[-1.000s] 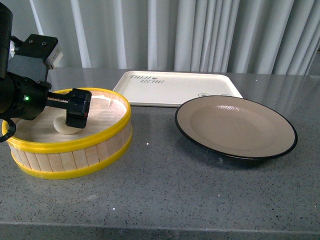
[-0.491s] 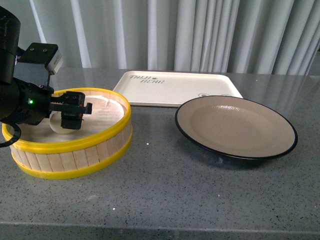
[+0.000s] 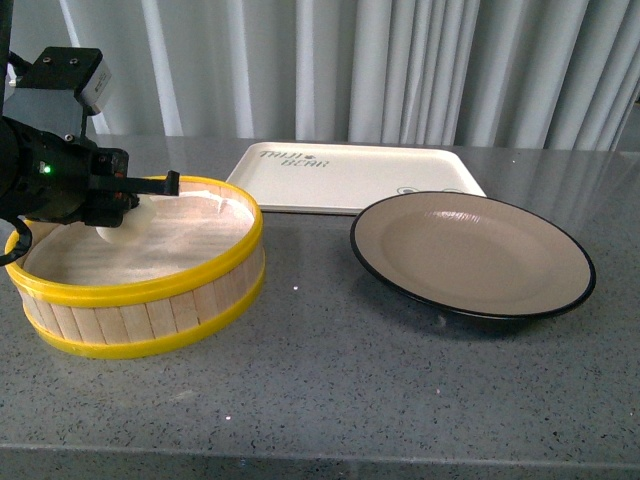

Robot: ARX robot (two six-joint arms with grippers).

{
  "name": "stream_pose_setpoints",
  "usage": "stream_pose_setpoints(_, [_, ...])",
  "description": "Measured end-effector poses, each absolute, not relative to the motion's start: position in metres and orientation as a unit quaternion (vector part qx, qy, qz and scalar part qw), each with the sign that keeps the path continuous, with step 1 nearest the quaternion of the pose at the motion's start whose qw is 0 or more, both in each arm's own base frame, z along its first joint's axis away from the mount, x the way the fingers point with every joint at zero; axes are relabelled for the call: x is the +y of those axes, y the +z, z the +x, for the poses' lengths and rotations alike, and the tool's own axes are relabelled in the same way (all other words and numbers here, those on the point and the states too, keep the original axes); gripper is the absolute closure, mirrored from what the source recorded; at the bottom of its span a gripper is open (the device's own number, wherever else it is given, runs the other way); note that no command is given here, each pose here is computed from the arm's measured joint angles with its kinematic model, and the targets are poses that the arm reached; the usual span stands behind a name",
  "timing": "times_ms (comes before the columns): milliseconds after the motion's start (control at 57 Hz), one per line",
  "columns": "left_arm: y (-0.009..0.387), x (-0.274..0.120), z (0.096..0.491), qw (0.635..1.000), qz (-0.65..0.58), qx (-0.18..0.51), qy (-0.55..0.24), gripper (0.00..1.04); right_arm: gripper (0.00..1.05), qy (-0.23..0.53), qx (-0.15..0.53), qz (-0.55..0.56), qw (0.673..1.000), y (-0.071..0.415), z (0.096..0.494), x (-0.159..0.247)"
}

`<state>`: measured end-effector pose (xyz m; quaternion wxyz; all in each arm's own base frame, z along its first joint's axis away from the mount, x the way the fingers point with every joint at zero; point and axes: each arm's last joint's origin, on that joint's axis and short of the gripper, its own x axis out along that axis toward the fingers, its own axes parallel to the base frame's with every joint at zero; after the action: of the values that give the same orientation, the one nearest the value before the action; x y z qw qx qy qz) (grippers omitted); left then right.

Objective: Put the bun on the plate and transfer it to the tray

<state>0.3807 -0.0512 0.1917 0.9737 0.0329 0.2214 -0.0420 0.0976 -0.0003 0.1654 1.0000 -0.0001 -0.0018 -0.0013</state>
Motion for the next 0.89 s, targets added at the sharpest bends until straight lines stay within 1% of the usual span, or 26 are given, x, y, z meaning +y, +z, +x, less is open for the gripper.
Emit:
stream_pose_setpoints(70, [0.194, -0.054, 0.379, 0.974, 0.032, 0.22, -0.049, 1.01, 0.08, -0.001, -0.002, 0.0, 1.0, 0.165, 0.098, 0.0])
stream_pose_setpoints(193, [0.211, -0.074, 0.37, 0.975, 0.026, 0.205, -0.081, 1.01, 0.08, -0.001, -0.002, 0.0, 1.0, 0.165, 0.098, 0.0])
stream_pose_setpoints(298, [0.231, -0.108, 0.358, 0.974, 0.027, 0.184, -0.131, 1.01, 0.08, -0.001, -0.002, 0.0, 1.0, 0.165, 0.098, 0.0])
stream_pose_setpoints(351, [0.235, -0.121, 0.355, 0.972, 0.029, 0.179, -0.148, 1.01, 0.08, -0.001, -0.002, 0.0, 1.0, 0.165, 0.098, 0.0])
stream_pose_setpoints(491, [0.246, -0.172, 0.344, 0.965, 0.04, 0.161, -0.203, 1.01, 0.08, -0.001, -0.002, 0.0, 1.0, 0.165, 0.098, 0.0])
stream_pose_setpoints(667, [0.239, -0.228, 0.341, 0.951, 0.057, 0.167, -0.253, 1.01, 0.08, -0.001, -0.002, 0.0, 1.0, 0.165, 0.098, 0.0])
stream_pose_setpoints(895, [0.218, -0.277, 0.343, 0.938, 0.074, 0.19, -0.279, 1.01, 0.08, -0.001, -0.002, 0.0, 1.0, 0.165, 0.098, 0.0])
